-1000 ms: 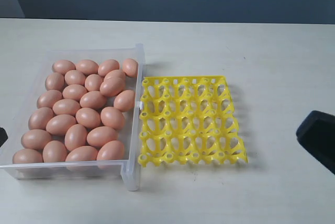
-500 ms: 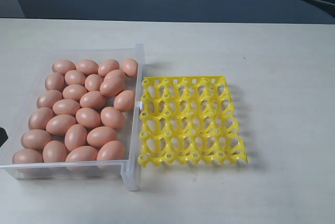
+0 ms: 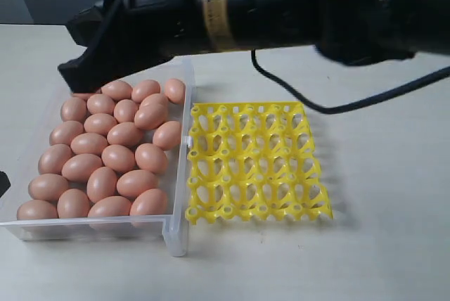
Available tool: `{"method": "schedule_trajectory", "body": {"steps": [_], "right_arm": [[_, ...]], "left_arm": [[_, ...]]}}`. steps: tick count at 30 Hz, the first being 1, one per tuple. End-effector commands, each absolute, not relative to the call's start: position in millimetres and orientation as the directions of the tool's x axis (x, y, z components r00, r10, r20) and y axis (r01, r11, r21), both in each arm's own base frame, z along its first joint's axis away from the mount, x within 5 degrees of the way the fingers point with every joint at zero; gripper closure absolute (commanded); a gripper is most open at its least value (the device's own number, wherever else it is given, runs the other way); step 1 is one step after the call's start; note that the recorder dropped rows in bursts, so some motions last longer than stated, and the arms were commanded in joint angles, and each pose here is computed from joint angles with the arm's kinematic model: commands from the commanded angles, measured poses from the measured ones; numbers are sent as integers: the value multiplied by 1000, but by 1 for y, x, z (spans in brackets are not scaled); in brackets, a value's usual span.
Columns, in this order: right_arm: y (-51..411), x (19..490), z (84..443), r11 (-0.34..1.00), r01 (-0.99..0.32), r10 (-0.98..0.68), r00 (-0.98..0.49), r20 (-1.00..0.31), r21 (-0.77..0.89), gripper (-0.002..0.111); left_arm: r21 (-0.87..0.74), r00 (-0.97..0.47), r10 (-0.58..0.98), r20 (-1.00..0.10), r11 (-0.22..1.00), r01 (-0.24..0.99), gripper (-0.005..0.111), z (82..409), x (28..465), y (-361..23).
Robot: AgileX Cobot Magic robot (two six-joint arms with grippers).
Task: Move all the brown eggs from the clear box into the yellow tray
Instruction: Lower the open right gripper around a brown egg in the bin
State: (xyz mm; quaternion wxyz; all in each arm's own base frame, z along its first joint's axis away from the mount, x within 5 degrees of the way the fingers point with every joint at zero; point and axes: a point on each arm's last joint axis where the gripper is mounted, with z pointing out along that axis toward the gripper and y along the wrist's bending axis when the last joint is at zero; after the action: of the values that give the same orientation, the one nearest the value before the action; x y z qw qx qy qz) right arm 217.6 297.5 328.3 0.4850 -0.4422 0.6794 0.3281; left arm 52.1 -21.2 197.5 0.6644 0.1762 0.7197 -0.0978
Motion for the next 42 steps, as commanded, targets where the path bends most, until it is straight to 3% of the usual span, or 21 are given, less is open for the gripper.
{"method": "schedule_trajectory", "body": {"steps": [1, 2, 3, 4, 5, 7, 8, 9, 11, 14, 19, 21, 26, 31, 34, 42], "right_arm": [[308, 236, 309, 679, -550, -539, 76, -839, -486, 109], [306, 238, 303, 632, -395, -714, 37, -699, -667, 109], [305, 238, 298, 613, -401, -757, -52, -651, -681, 109], [300, 238, 293, 542, -482, -835, -220, -504, -688, 109], [298, 239, 298, 556, -519, -830, -312, -462, -649, 109], [300, 240, 323, 678, -539, -729, -410, -548, -500, 109], [309, 235, 334, 594, -660, -781, -334, -528, -460, 109], [325, 219, 341, 391, -851, -854, -193, -483, -351, 109], [339, 210, 339, 175, -947, -913, -54, -404, -268, 109], [351, 244, 305, 228, -861, -957, -112, -269, -454, 109], [383, 255, 248, 135, -891, -963, -14, -270, -434, 108], [387, 258, 226, 118, -902, -974, -23, -227, -415, 94], [389, 258, 219, 117, -908, -975, -28, -220, -402, 55], [394, 251, 211, 146, -942, -964, -66, -257, -303, 54], [397, 253, 189, 47, -951, -982, 12, -186, -304, 54], [398, 266, 148, -54, -923, -995, 79, -52, -382, 54]], "left_arm": [[89, -52, 119, -992, 917, 388, 106, 197, 52, -21], [89, -52, 119, -992, 917, 388, 106, 197, 52, -21], [89, -52, 119, -992, 917, 388, 106, 197, 52, -21], [89, -52, 119, -992, 917, 388, 106, 197, 52, -21], [89, -52, 119, -992, 917, 388, 106, 197, 52, -21], [89, -52, 119, -992, 917, 388, 106, 197, 52, -21], [89, -52, 119, -992, 917, 388, 106, 197, 52, -21], [89, -52, 119, -992, 917, 388, 106, 197, 52, -21], [89, -52, 119, -992, 917, 388, 106, 197, 52, -21], [89, -52, 119, -992, 917, 388, 106, 197, 52, -21], [89, -52, 119, -992, 917, 388, 106, 197, 52, -21], [89, -52, 119, -992, 917, 388, 106, 197, 52, -21], [89, -52, 119, -992, 917, 388, 106, 197, 52, -21], [89, -52, 119, -992, 917, 388, 106, 197, 52, -21], [89, -52, 119, -992, 917, 388, 106, 197, 52, -21], [89, -52, 119, -992, 917, 388, 106, 197, 52, -21]]}}
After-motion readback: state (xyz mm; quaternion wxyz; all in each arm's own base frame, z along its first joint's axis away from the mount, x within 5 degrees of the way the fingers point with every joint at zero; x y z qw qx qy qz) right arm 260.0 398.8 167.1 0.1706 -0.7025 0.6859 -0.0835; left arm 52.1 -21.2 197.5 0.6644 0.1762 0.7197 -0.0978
